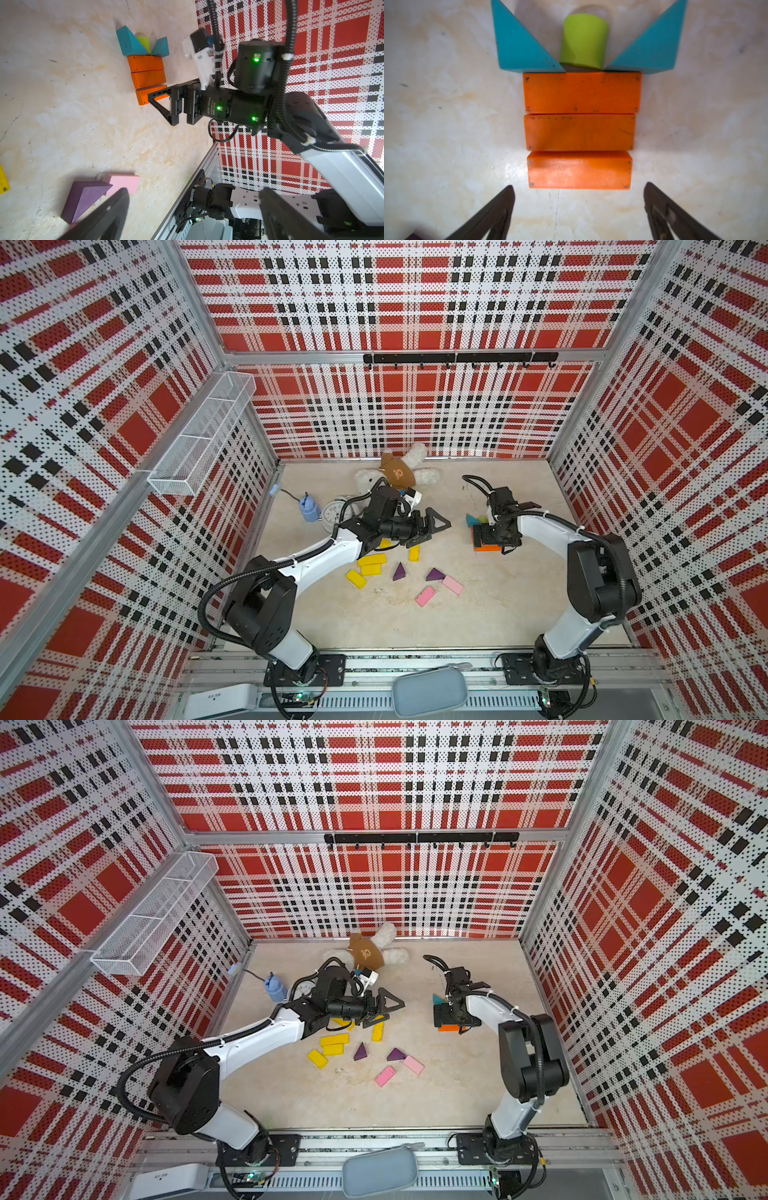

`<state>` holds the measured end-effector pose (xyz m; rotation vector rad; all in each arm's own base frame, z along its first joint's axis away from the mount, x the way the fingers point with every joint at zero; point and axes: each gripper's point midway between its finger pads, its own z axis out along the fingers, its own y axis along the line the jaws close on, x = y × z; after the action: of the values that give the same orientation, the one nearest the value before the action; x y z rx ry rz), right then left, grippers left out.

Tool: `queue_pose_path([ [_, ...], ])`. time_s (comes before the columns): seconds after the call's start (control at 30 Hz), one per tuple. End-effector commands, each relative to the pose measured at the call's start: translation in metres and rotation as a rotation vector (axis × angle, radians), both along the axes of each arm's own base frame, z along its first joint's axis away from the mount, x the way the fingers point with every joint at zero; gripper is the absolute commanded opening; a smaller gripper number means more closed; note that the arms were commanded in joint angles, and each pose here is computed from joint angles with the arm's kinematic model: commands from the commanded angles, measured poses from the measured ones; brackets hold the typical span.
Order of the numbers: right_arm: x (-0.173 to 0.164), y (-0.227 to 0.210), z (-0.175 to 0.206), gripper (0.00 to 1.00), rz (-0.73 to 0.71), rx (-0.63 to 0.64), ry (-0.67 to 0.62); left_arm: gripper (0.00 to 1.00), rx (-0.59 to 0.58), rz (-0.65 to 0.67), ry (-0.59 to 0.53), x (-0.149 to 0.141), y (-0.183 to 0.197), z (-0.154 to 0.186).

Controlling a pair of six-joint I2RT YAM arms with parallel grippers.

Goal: Assemble a carrot with building blocks
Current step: Assemble the building block at the center of the board.

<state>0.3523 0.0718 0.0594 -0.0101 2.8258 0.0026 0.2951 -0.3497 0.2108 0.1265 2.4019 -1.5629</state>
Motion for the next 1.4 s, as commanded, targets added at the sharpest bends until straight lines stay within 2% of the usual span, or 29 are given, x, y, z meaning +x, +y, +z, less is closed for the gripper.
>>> queue_pose_path([
  [0.0,-0.015,-0.013,0.006,0.91,-0.08,-0.025,0.0,1.0,-0.023,-0.019,-0.016,-0.001,-0.005,0.006],
  [0.13,-0.032,-0.021,-0.001,0.82,-0.126,-0.041,0.022,1.0,-0.024,-0.018,-0.022,-0.002,-0.005,0.008],
  [0.27,-0.04,-0.02,-0.015,0.78,-0.133,-0.029,0.053,1.0,-0.025,-0.02,-0.023,-0.002,-0.006,0.008],
  [0.6,-0.029,-0.037,-0.029,0.81,-0.175,-0.11,0.069,1.0,-0.03,-0.022,-0.03,-0.004,-0.006,0.012],
  [1.37,-0.013,-0.045,-0.029,0.83,-0.182,-0.105,0.044,0.99,-0.023,-0.028,-0.013,-0.003,-0.008,0.005],
])
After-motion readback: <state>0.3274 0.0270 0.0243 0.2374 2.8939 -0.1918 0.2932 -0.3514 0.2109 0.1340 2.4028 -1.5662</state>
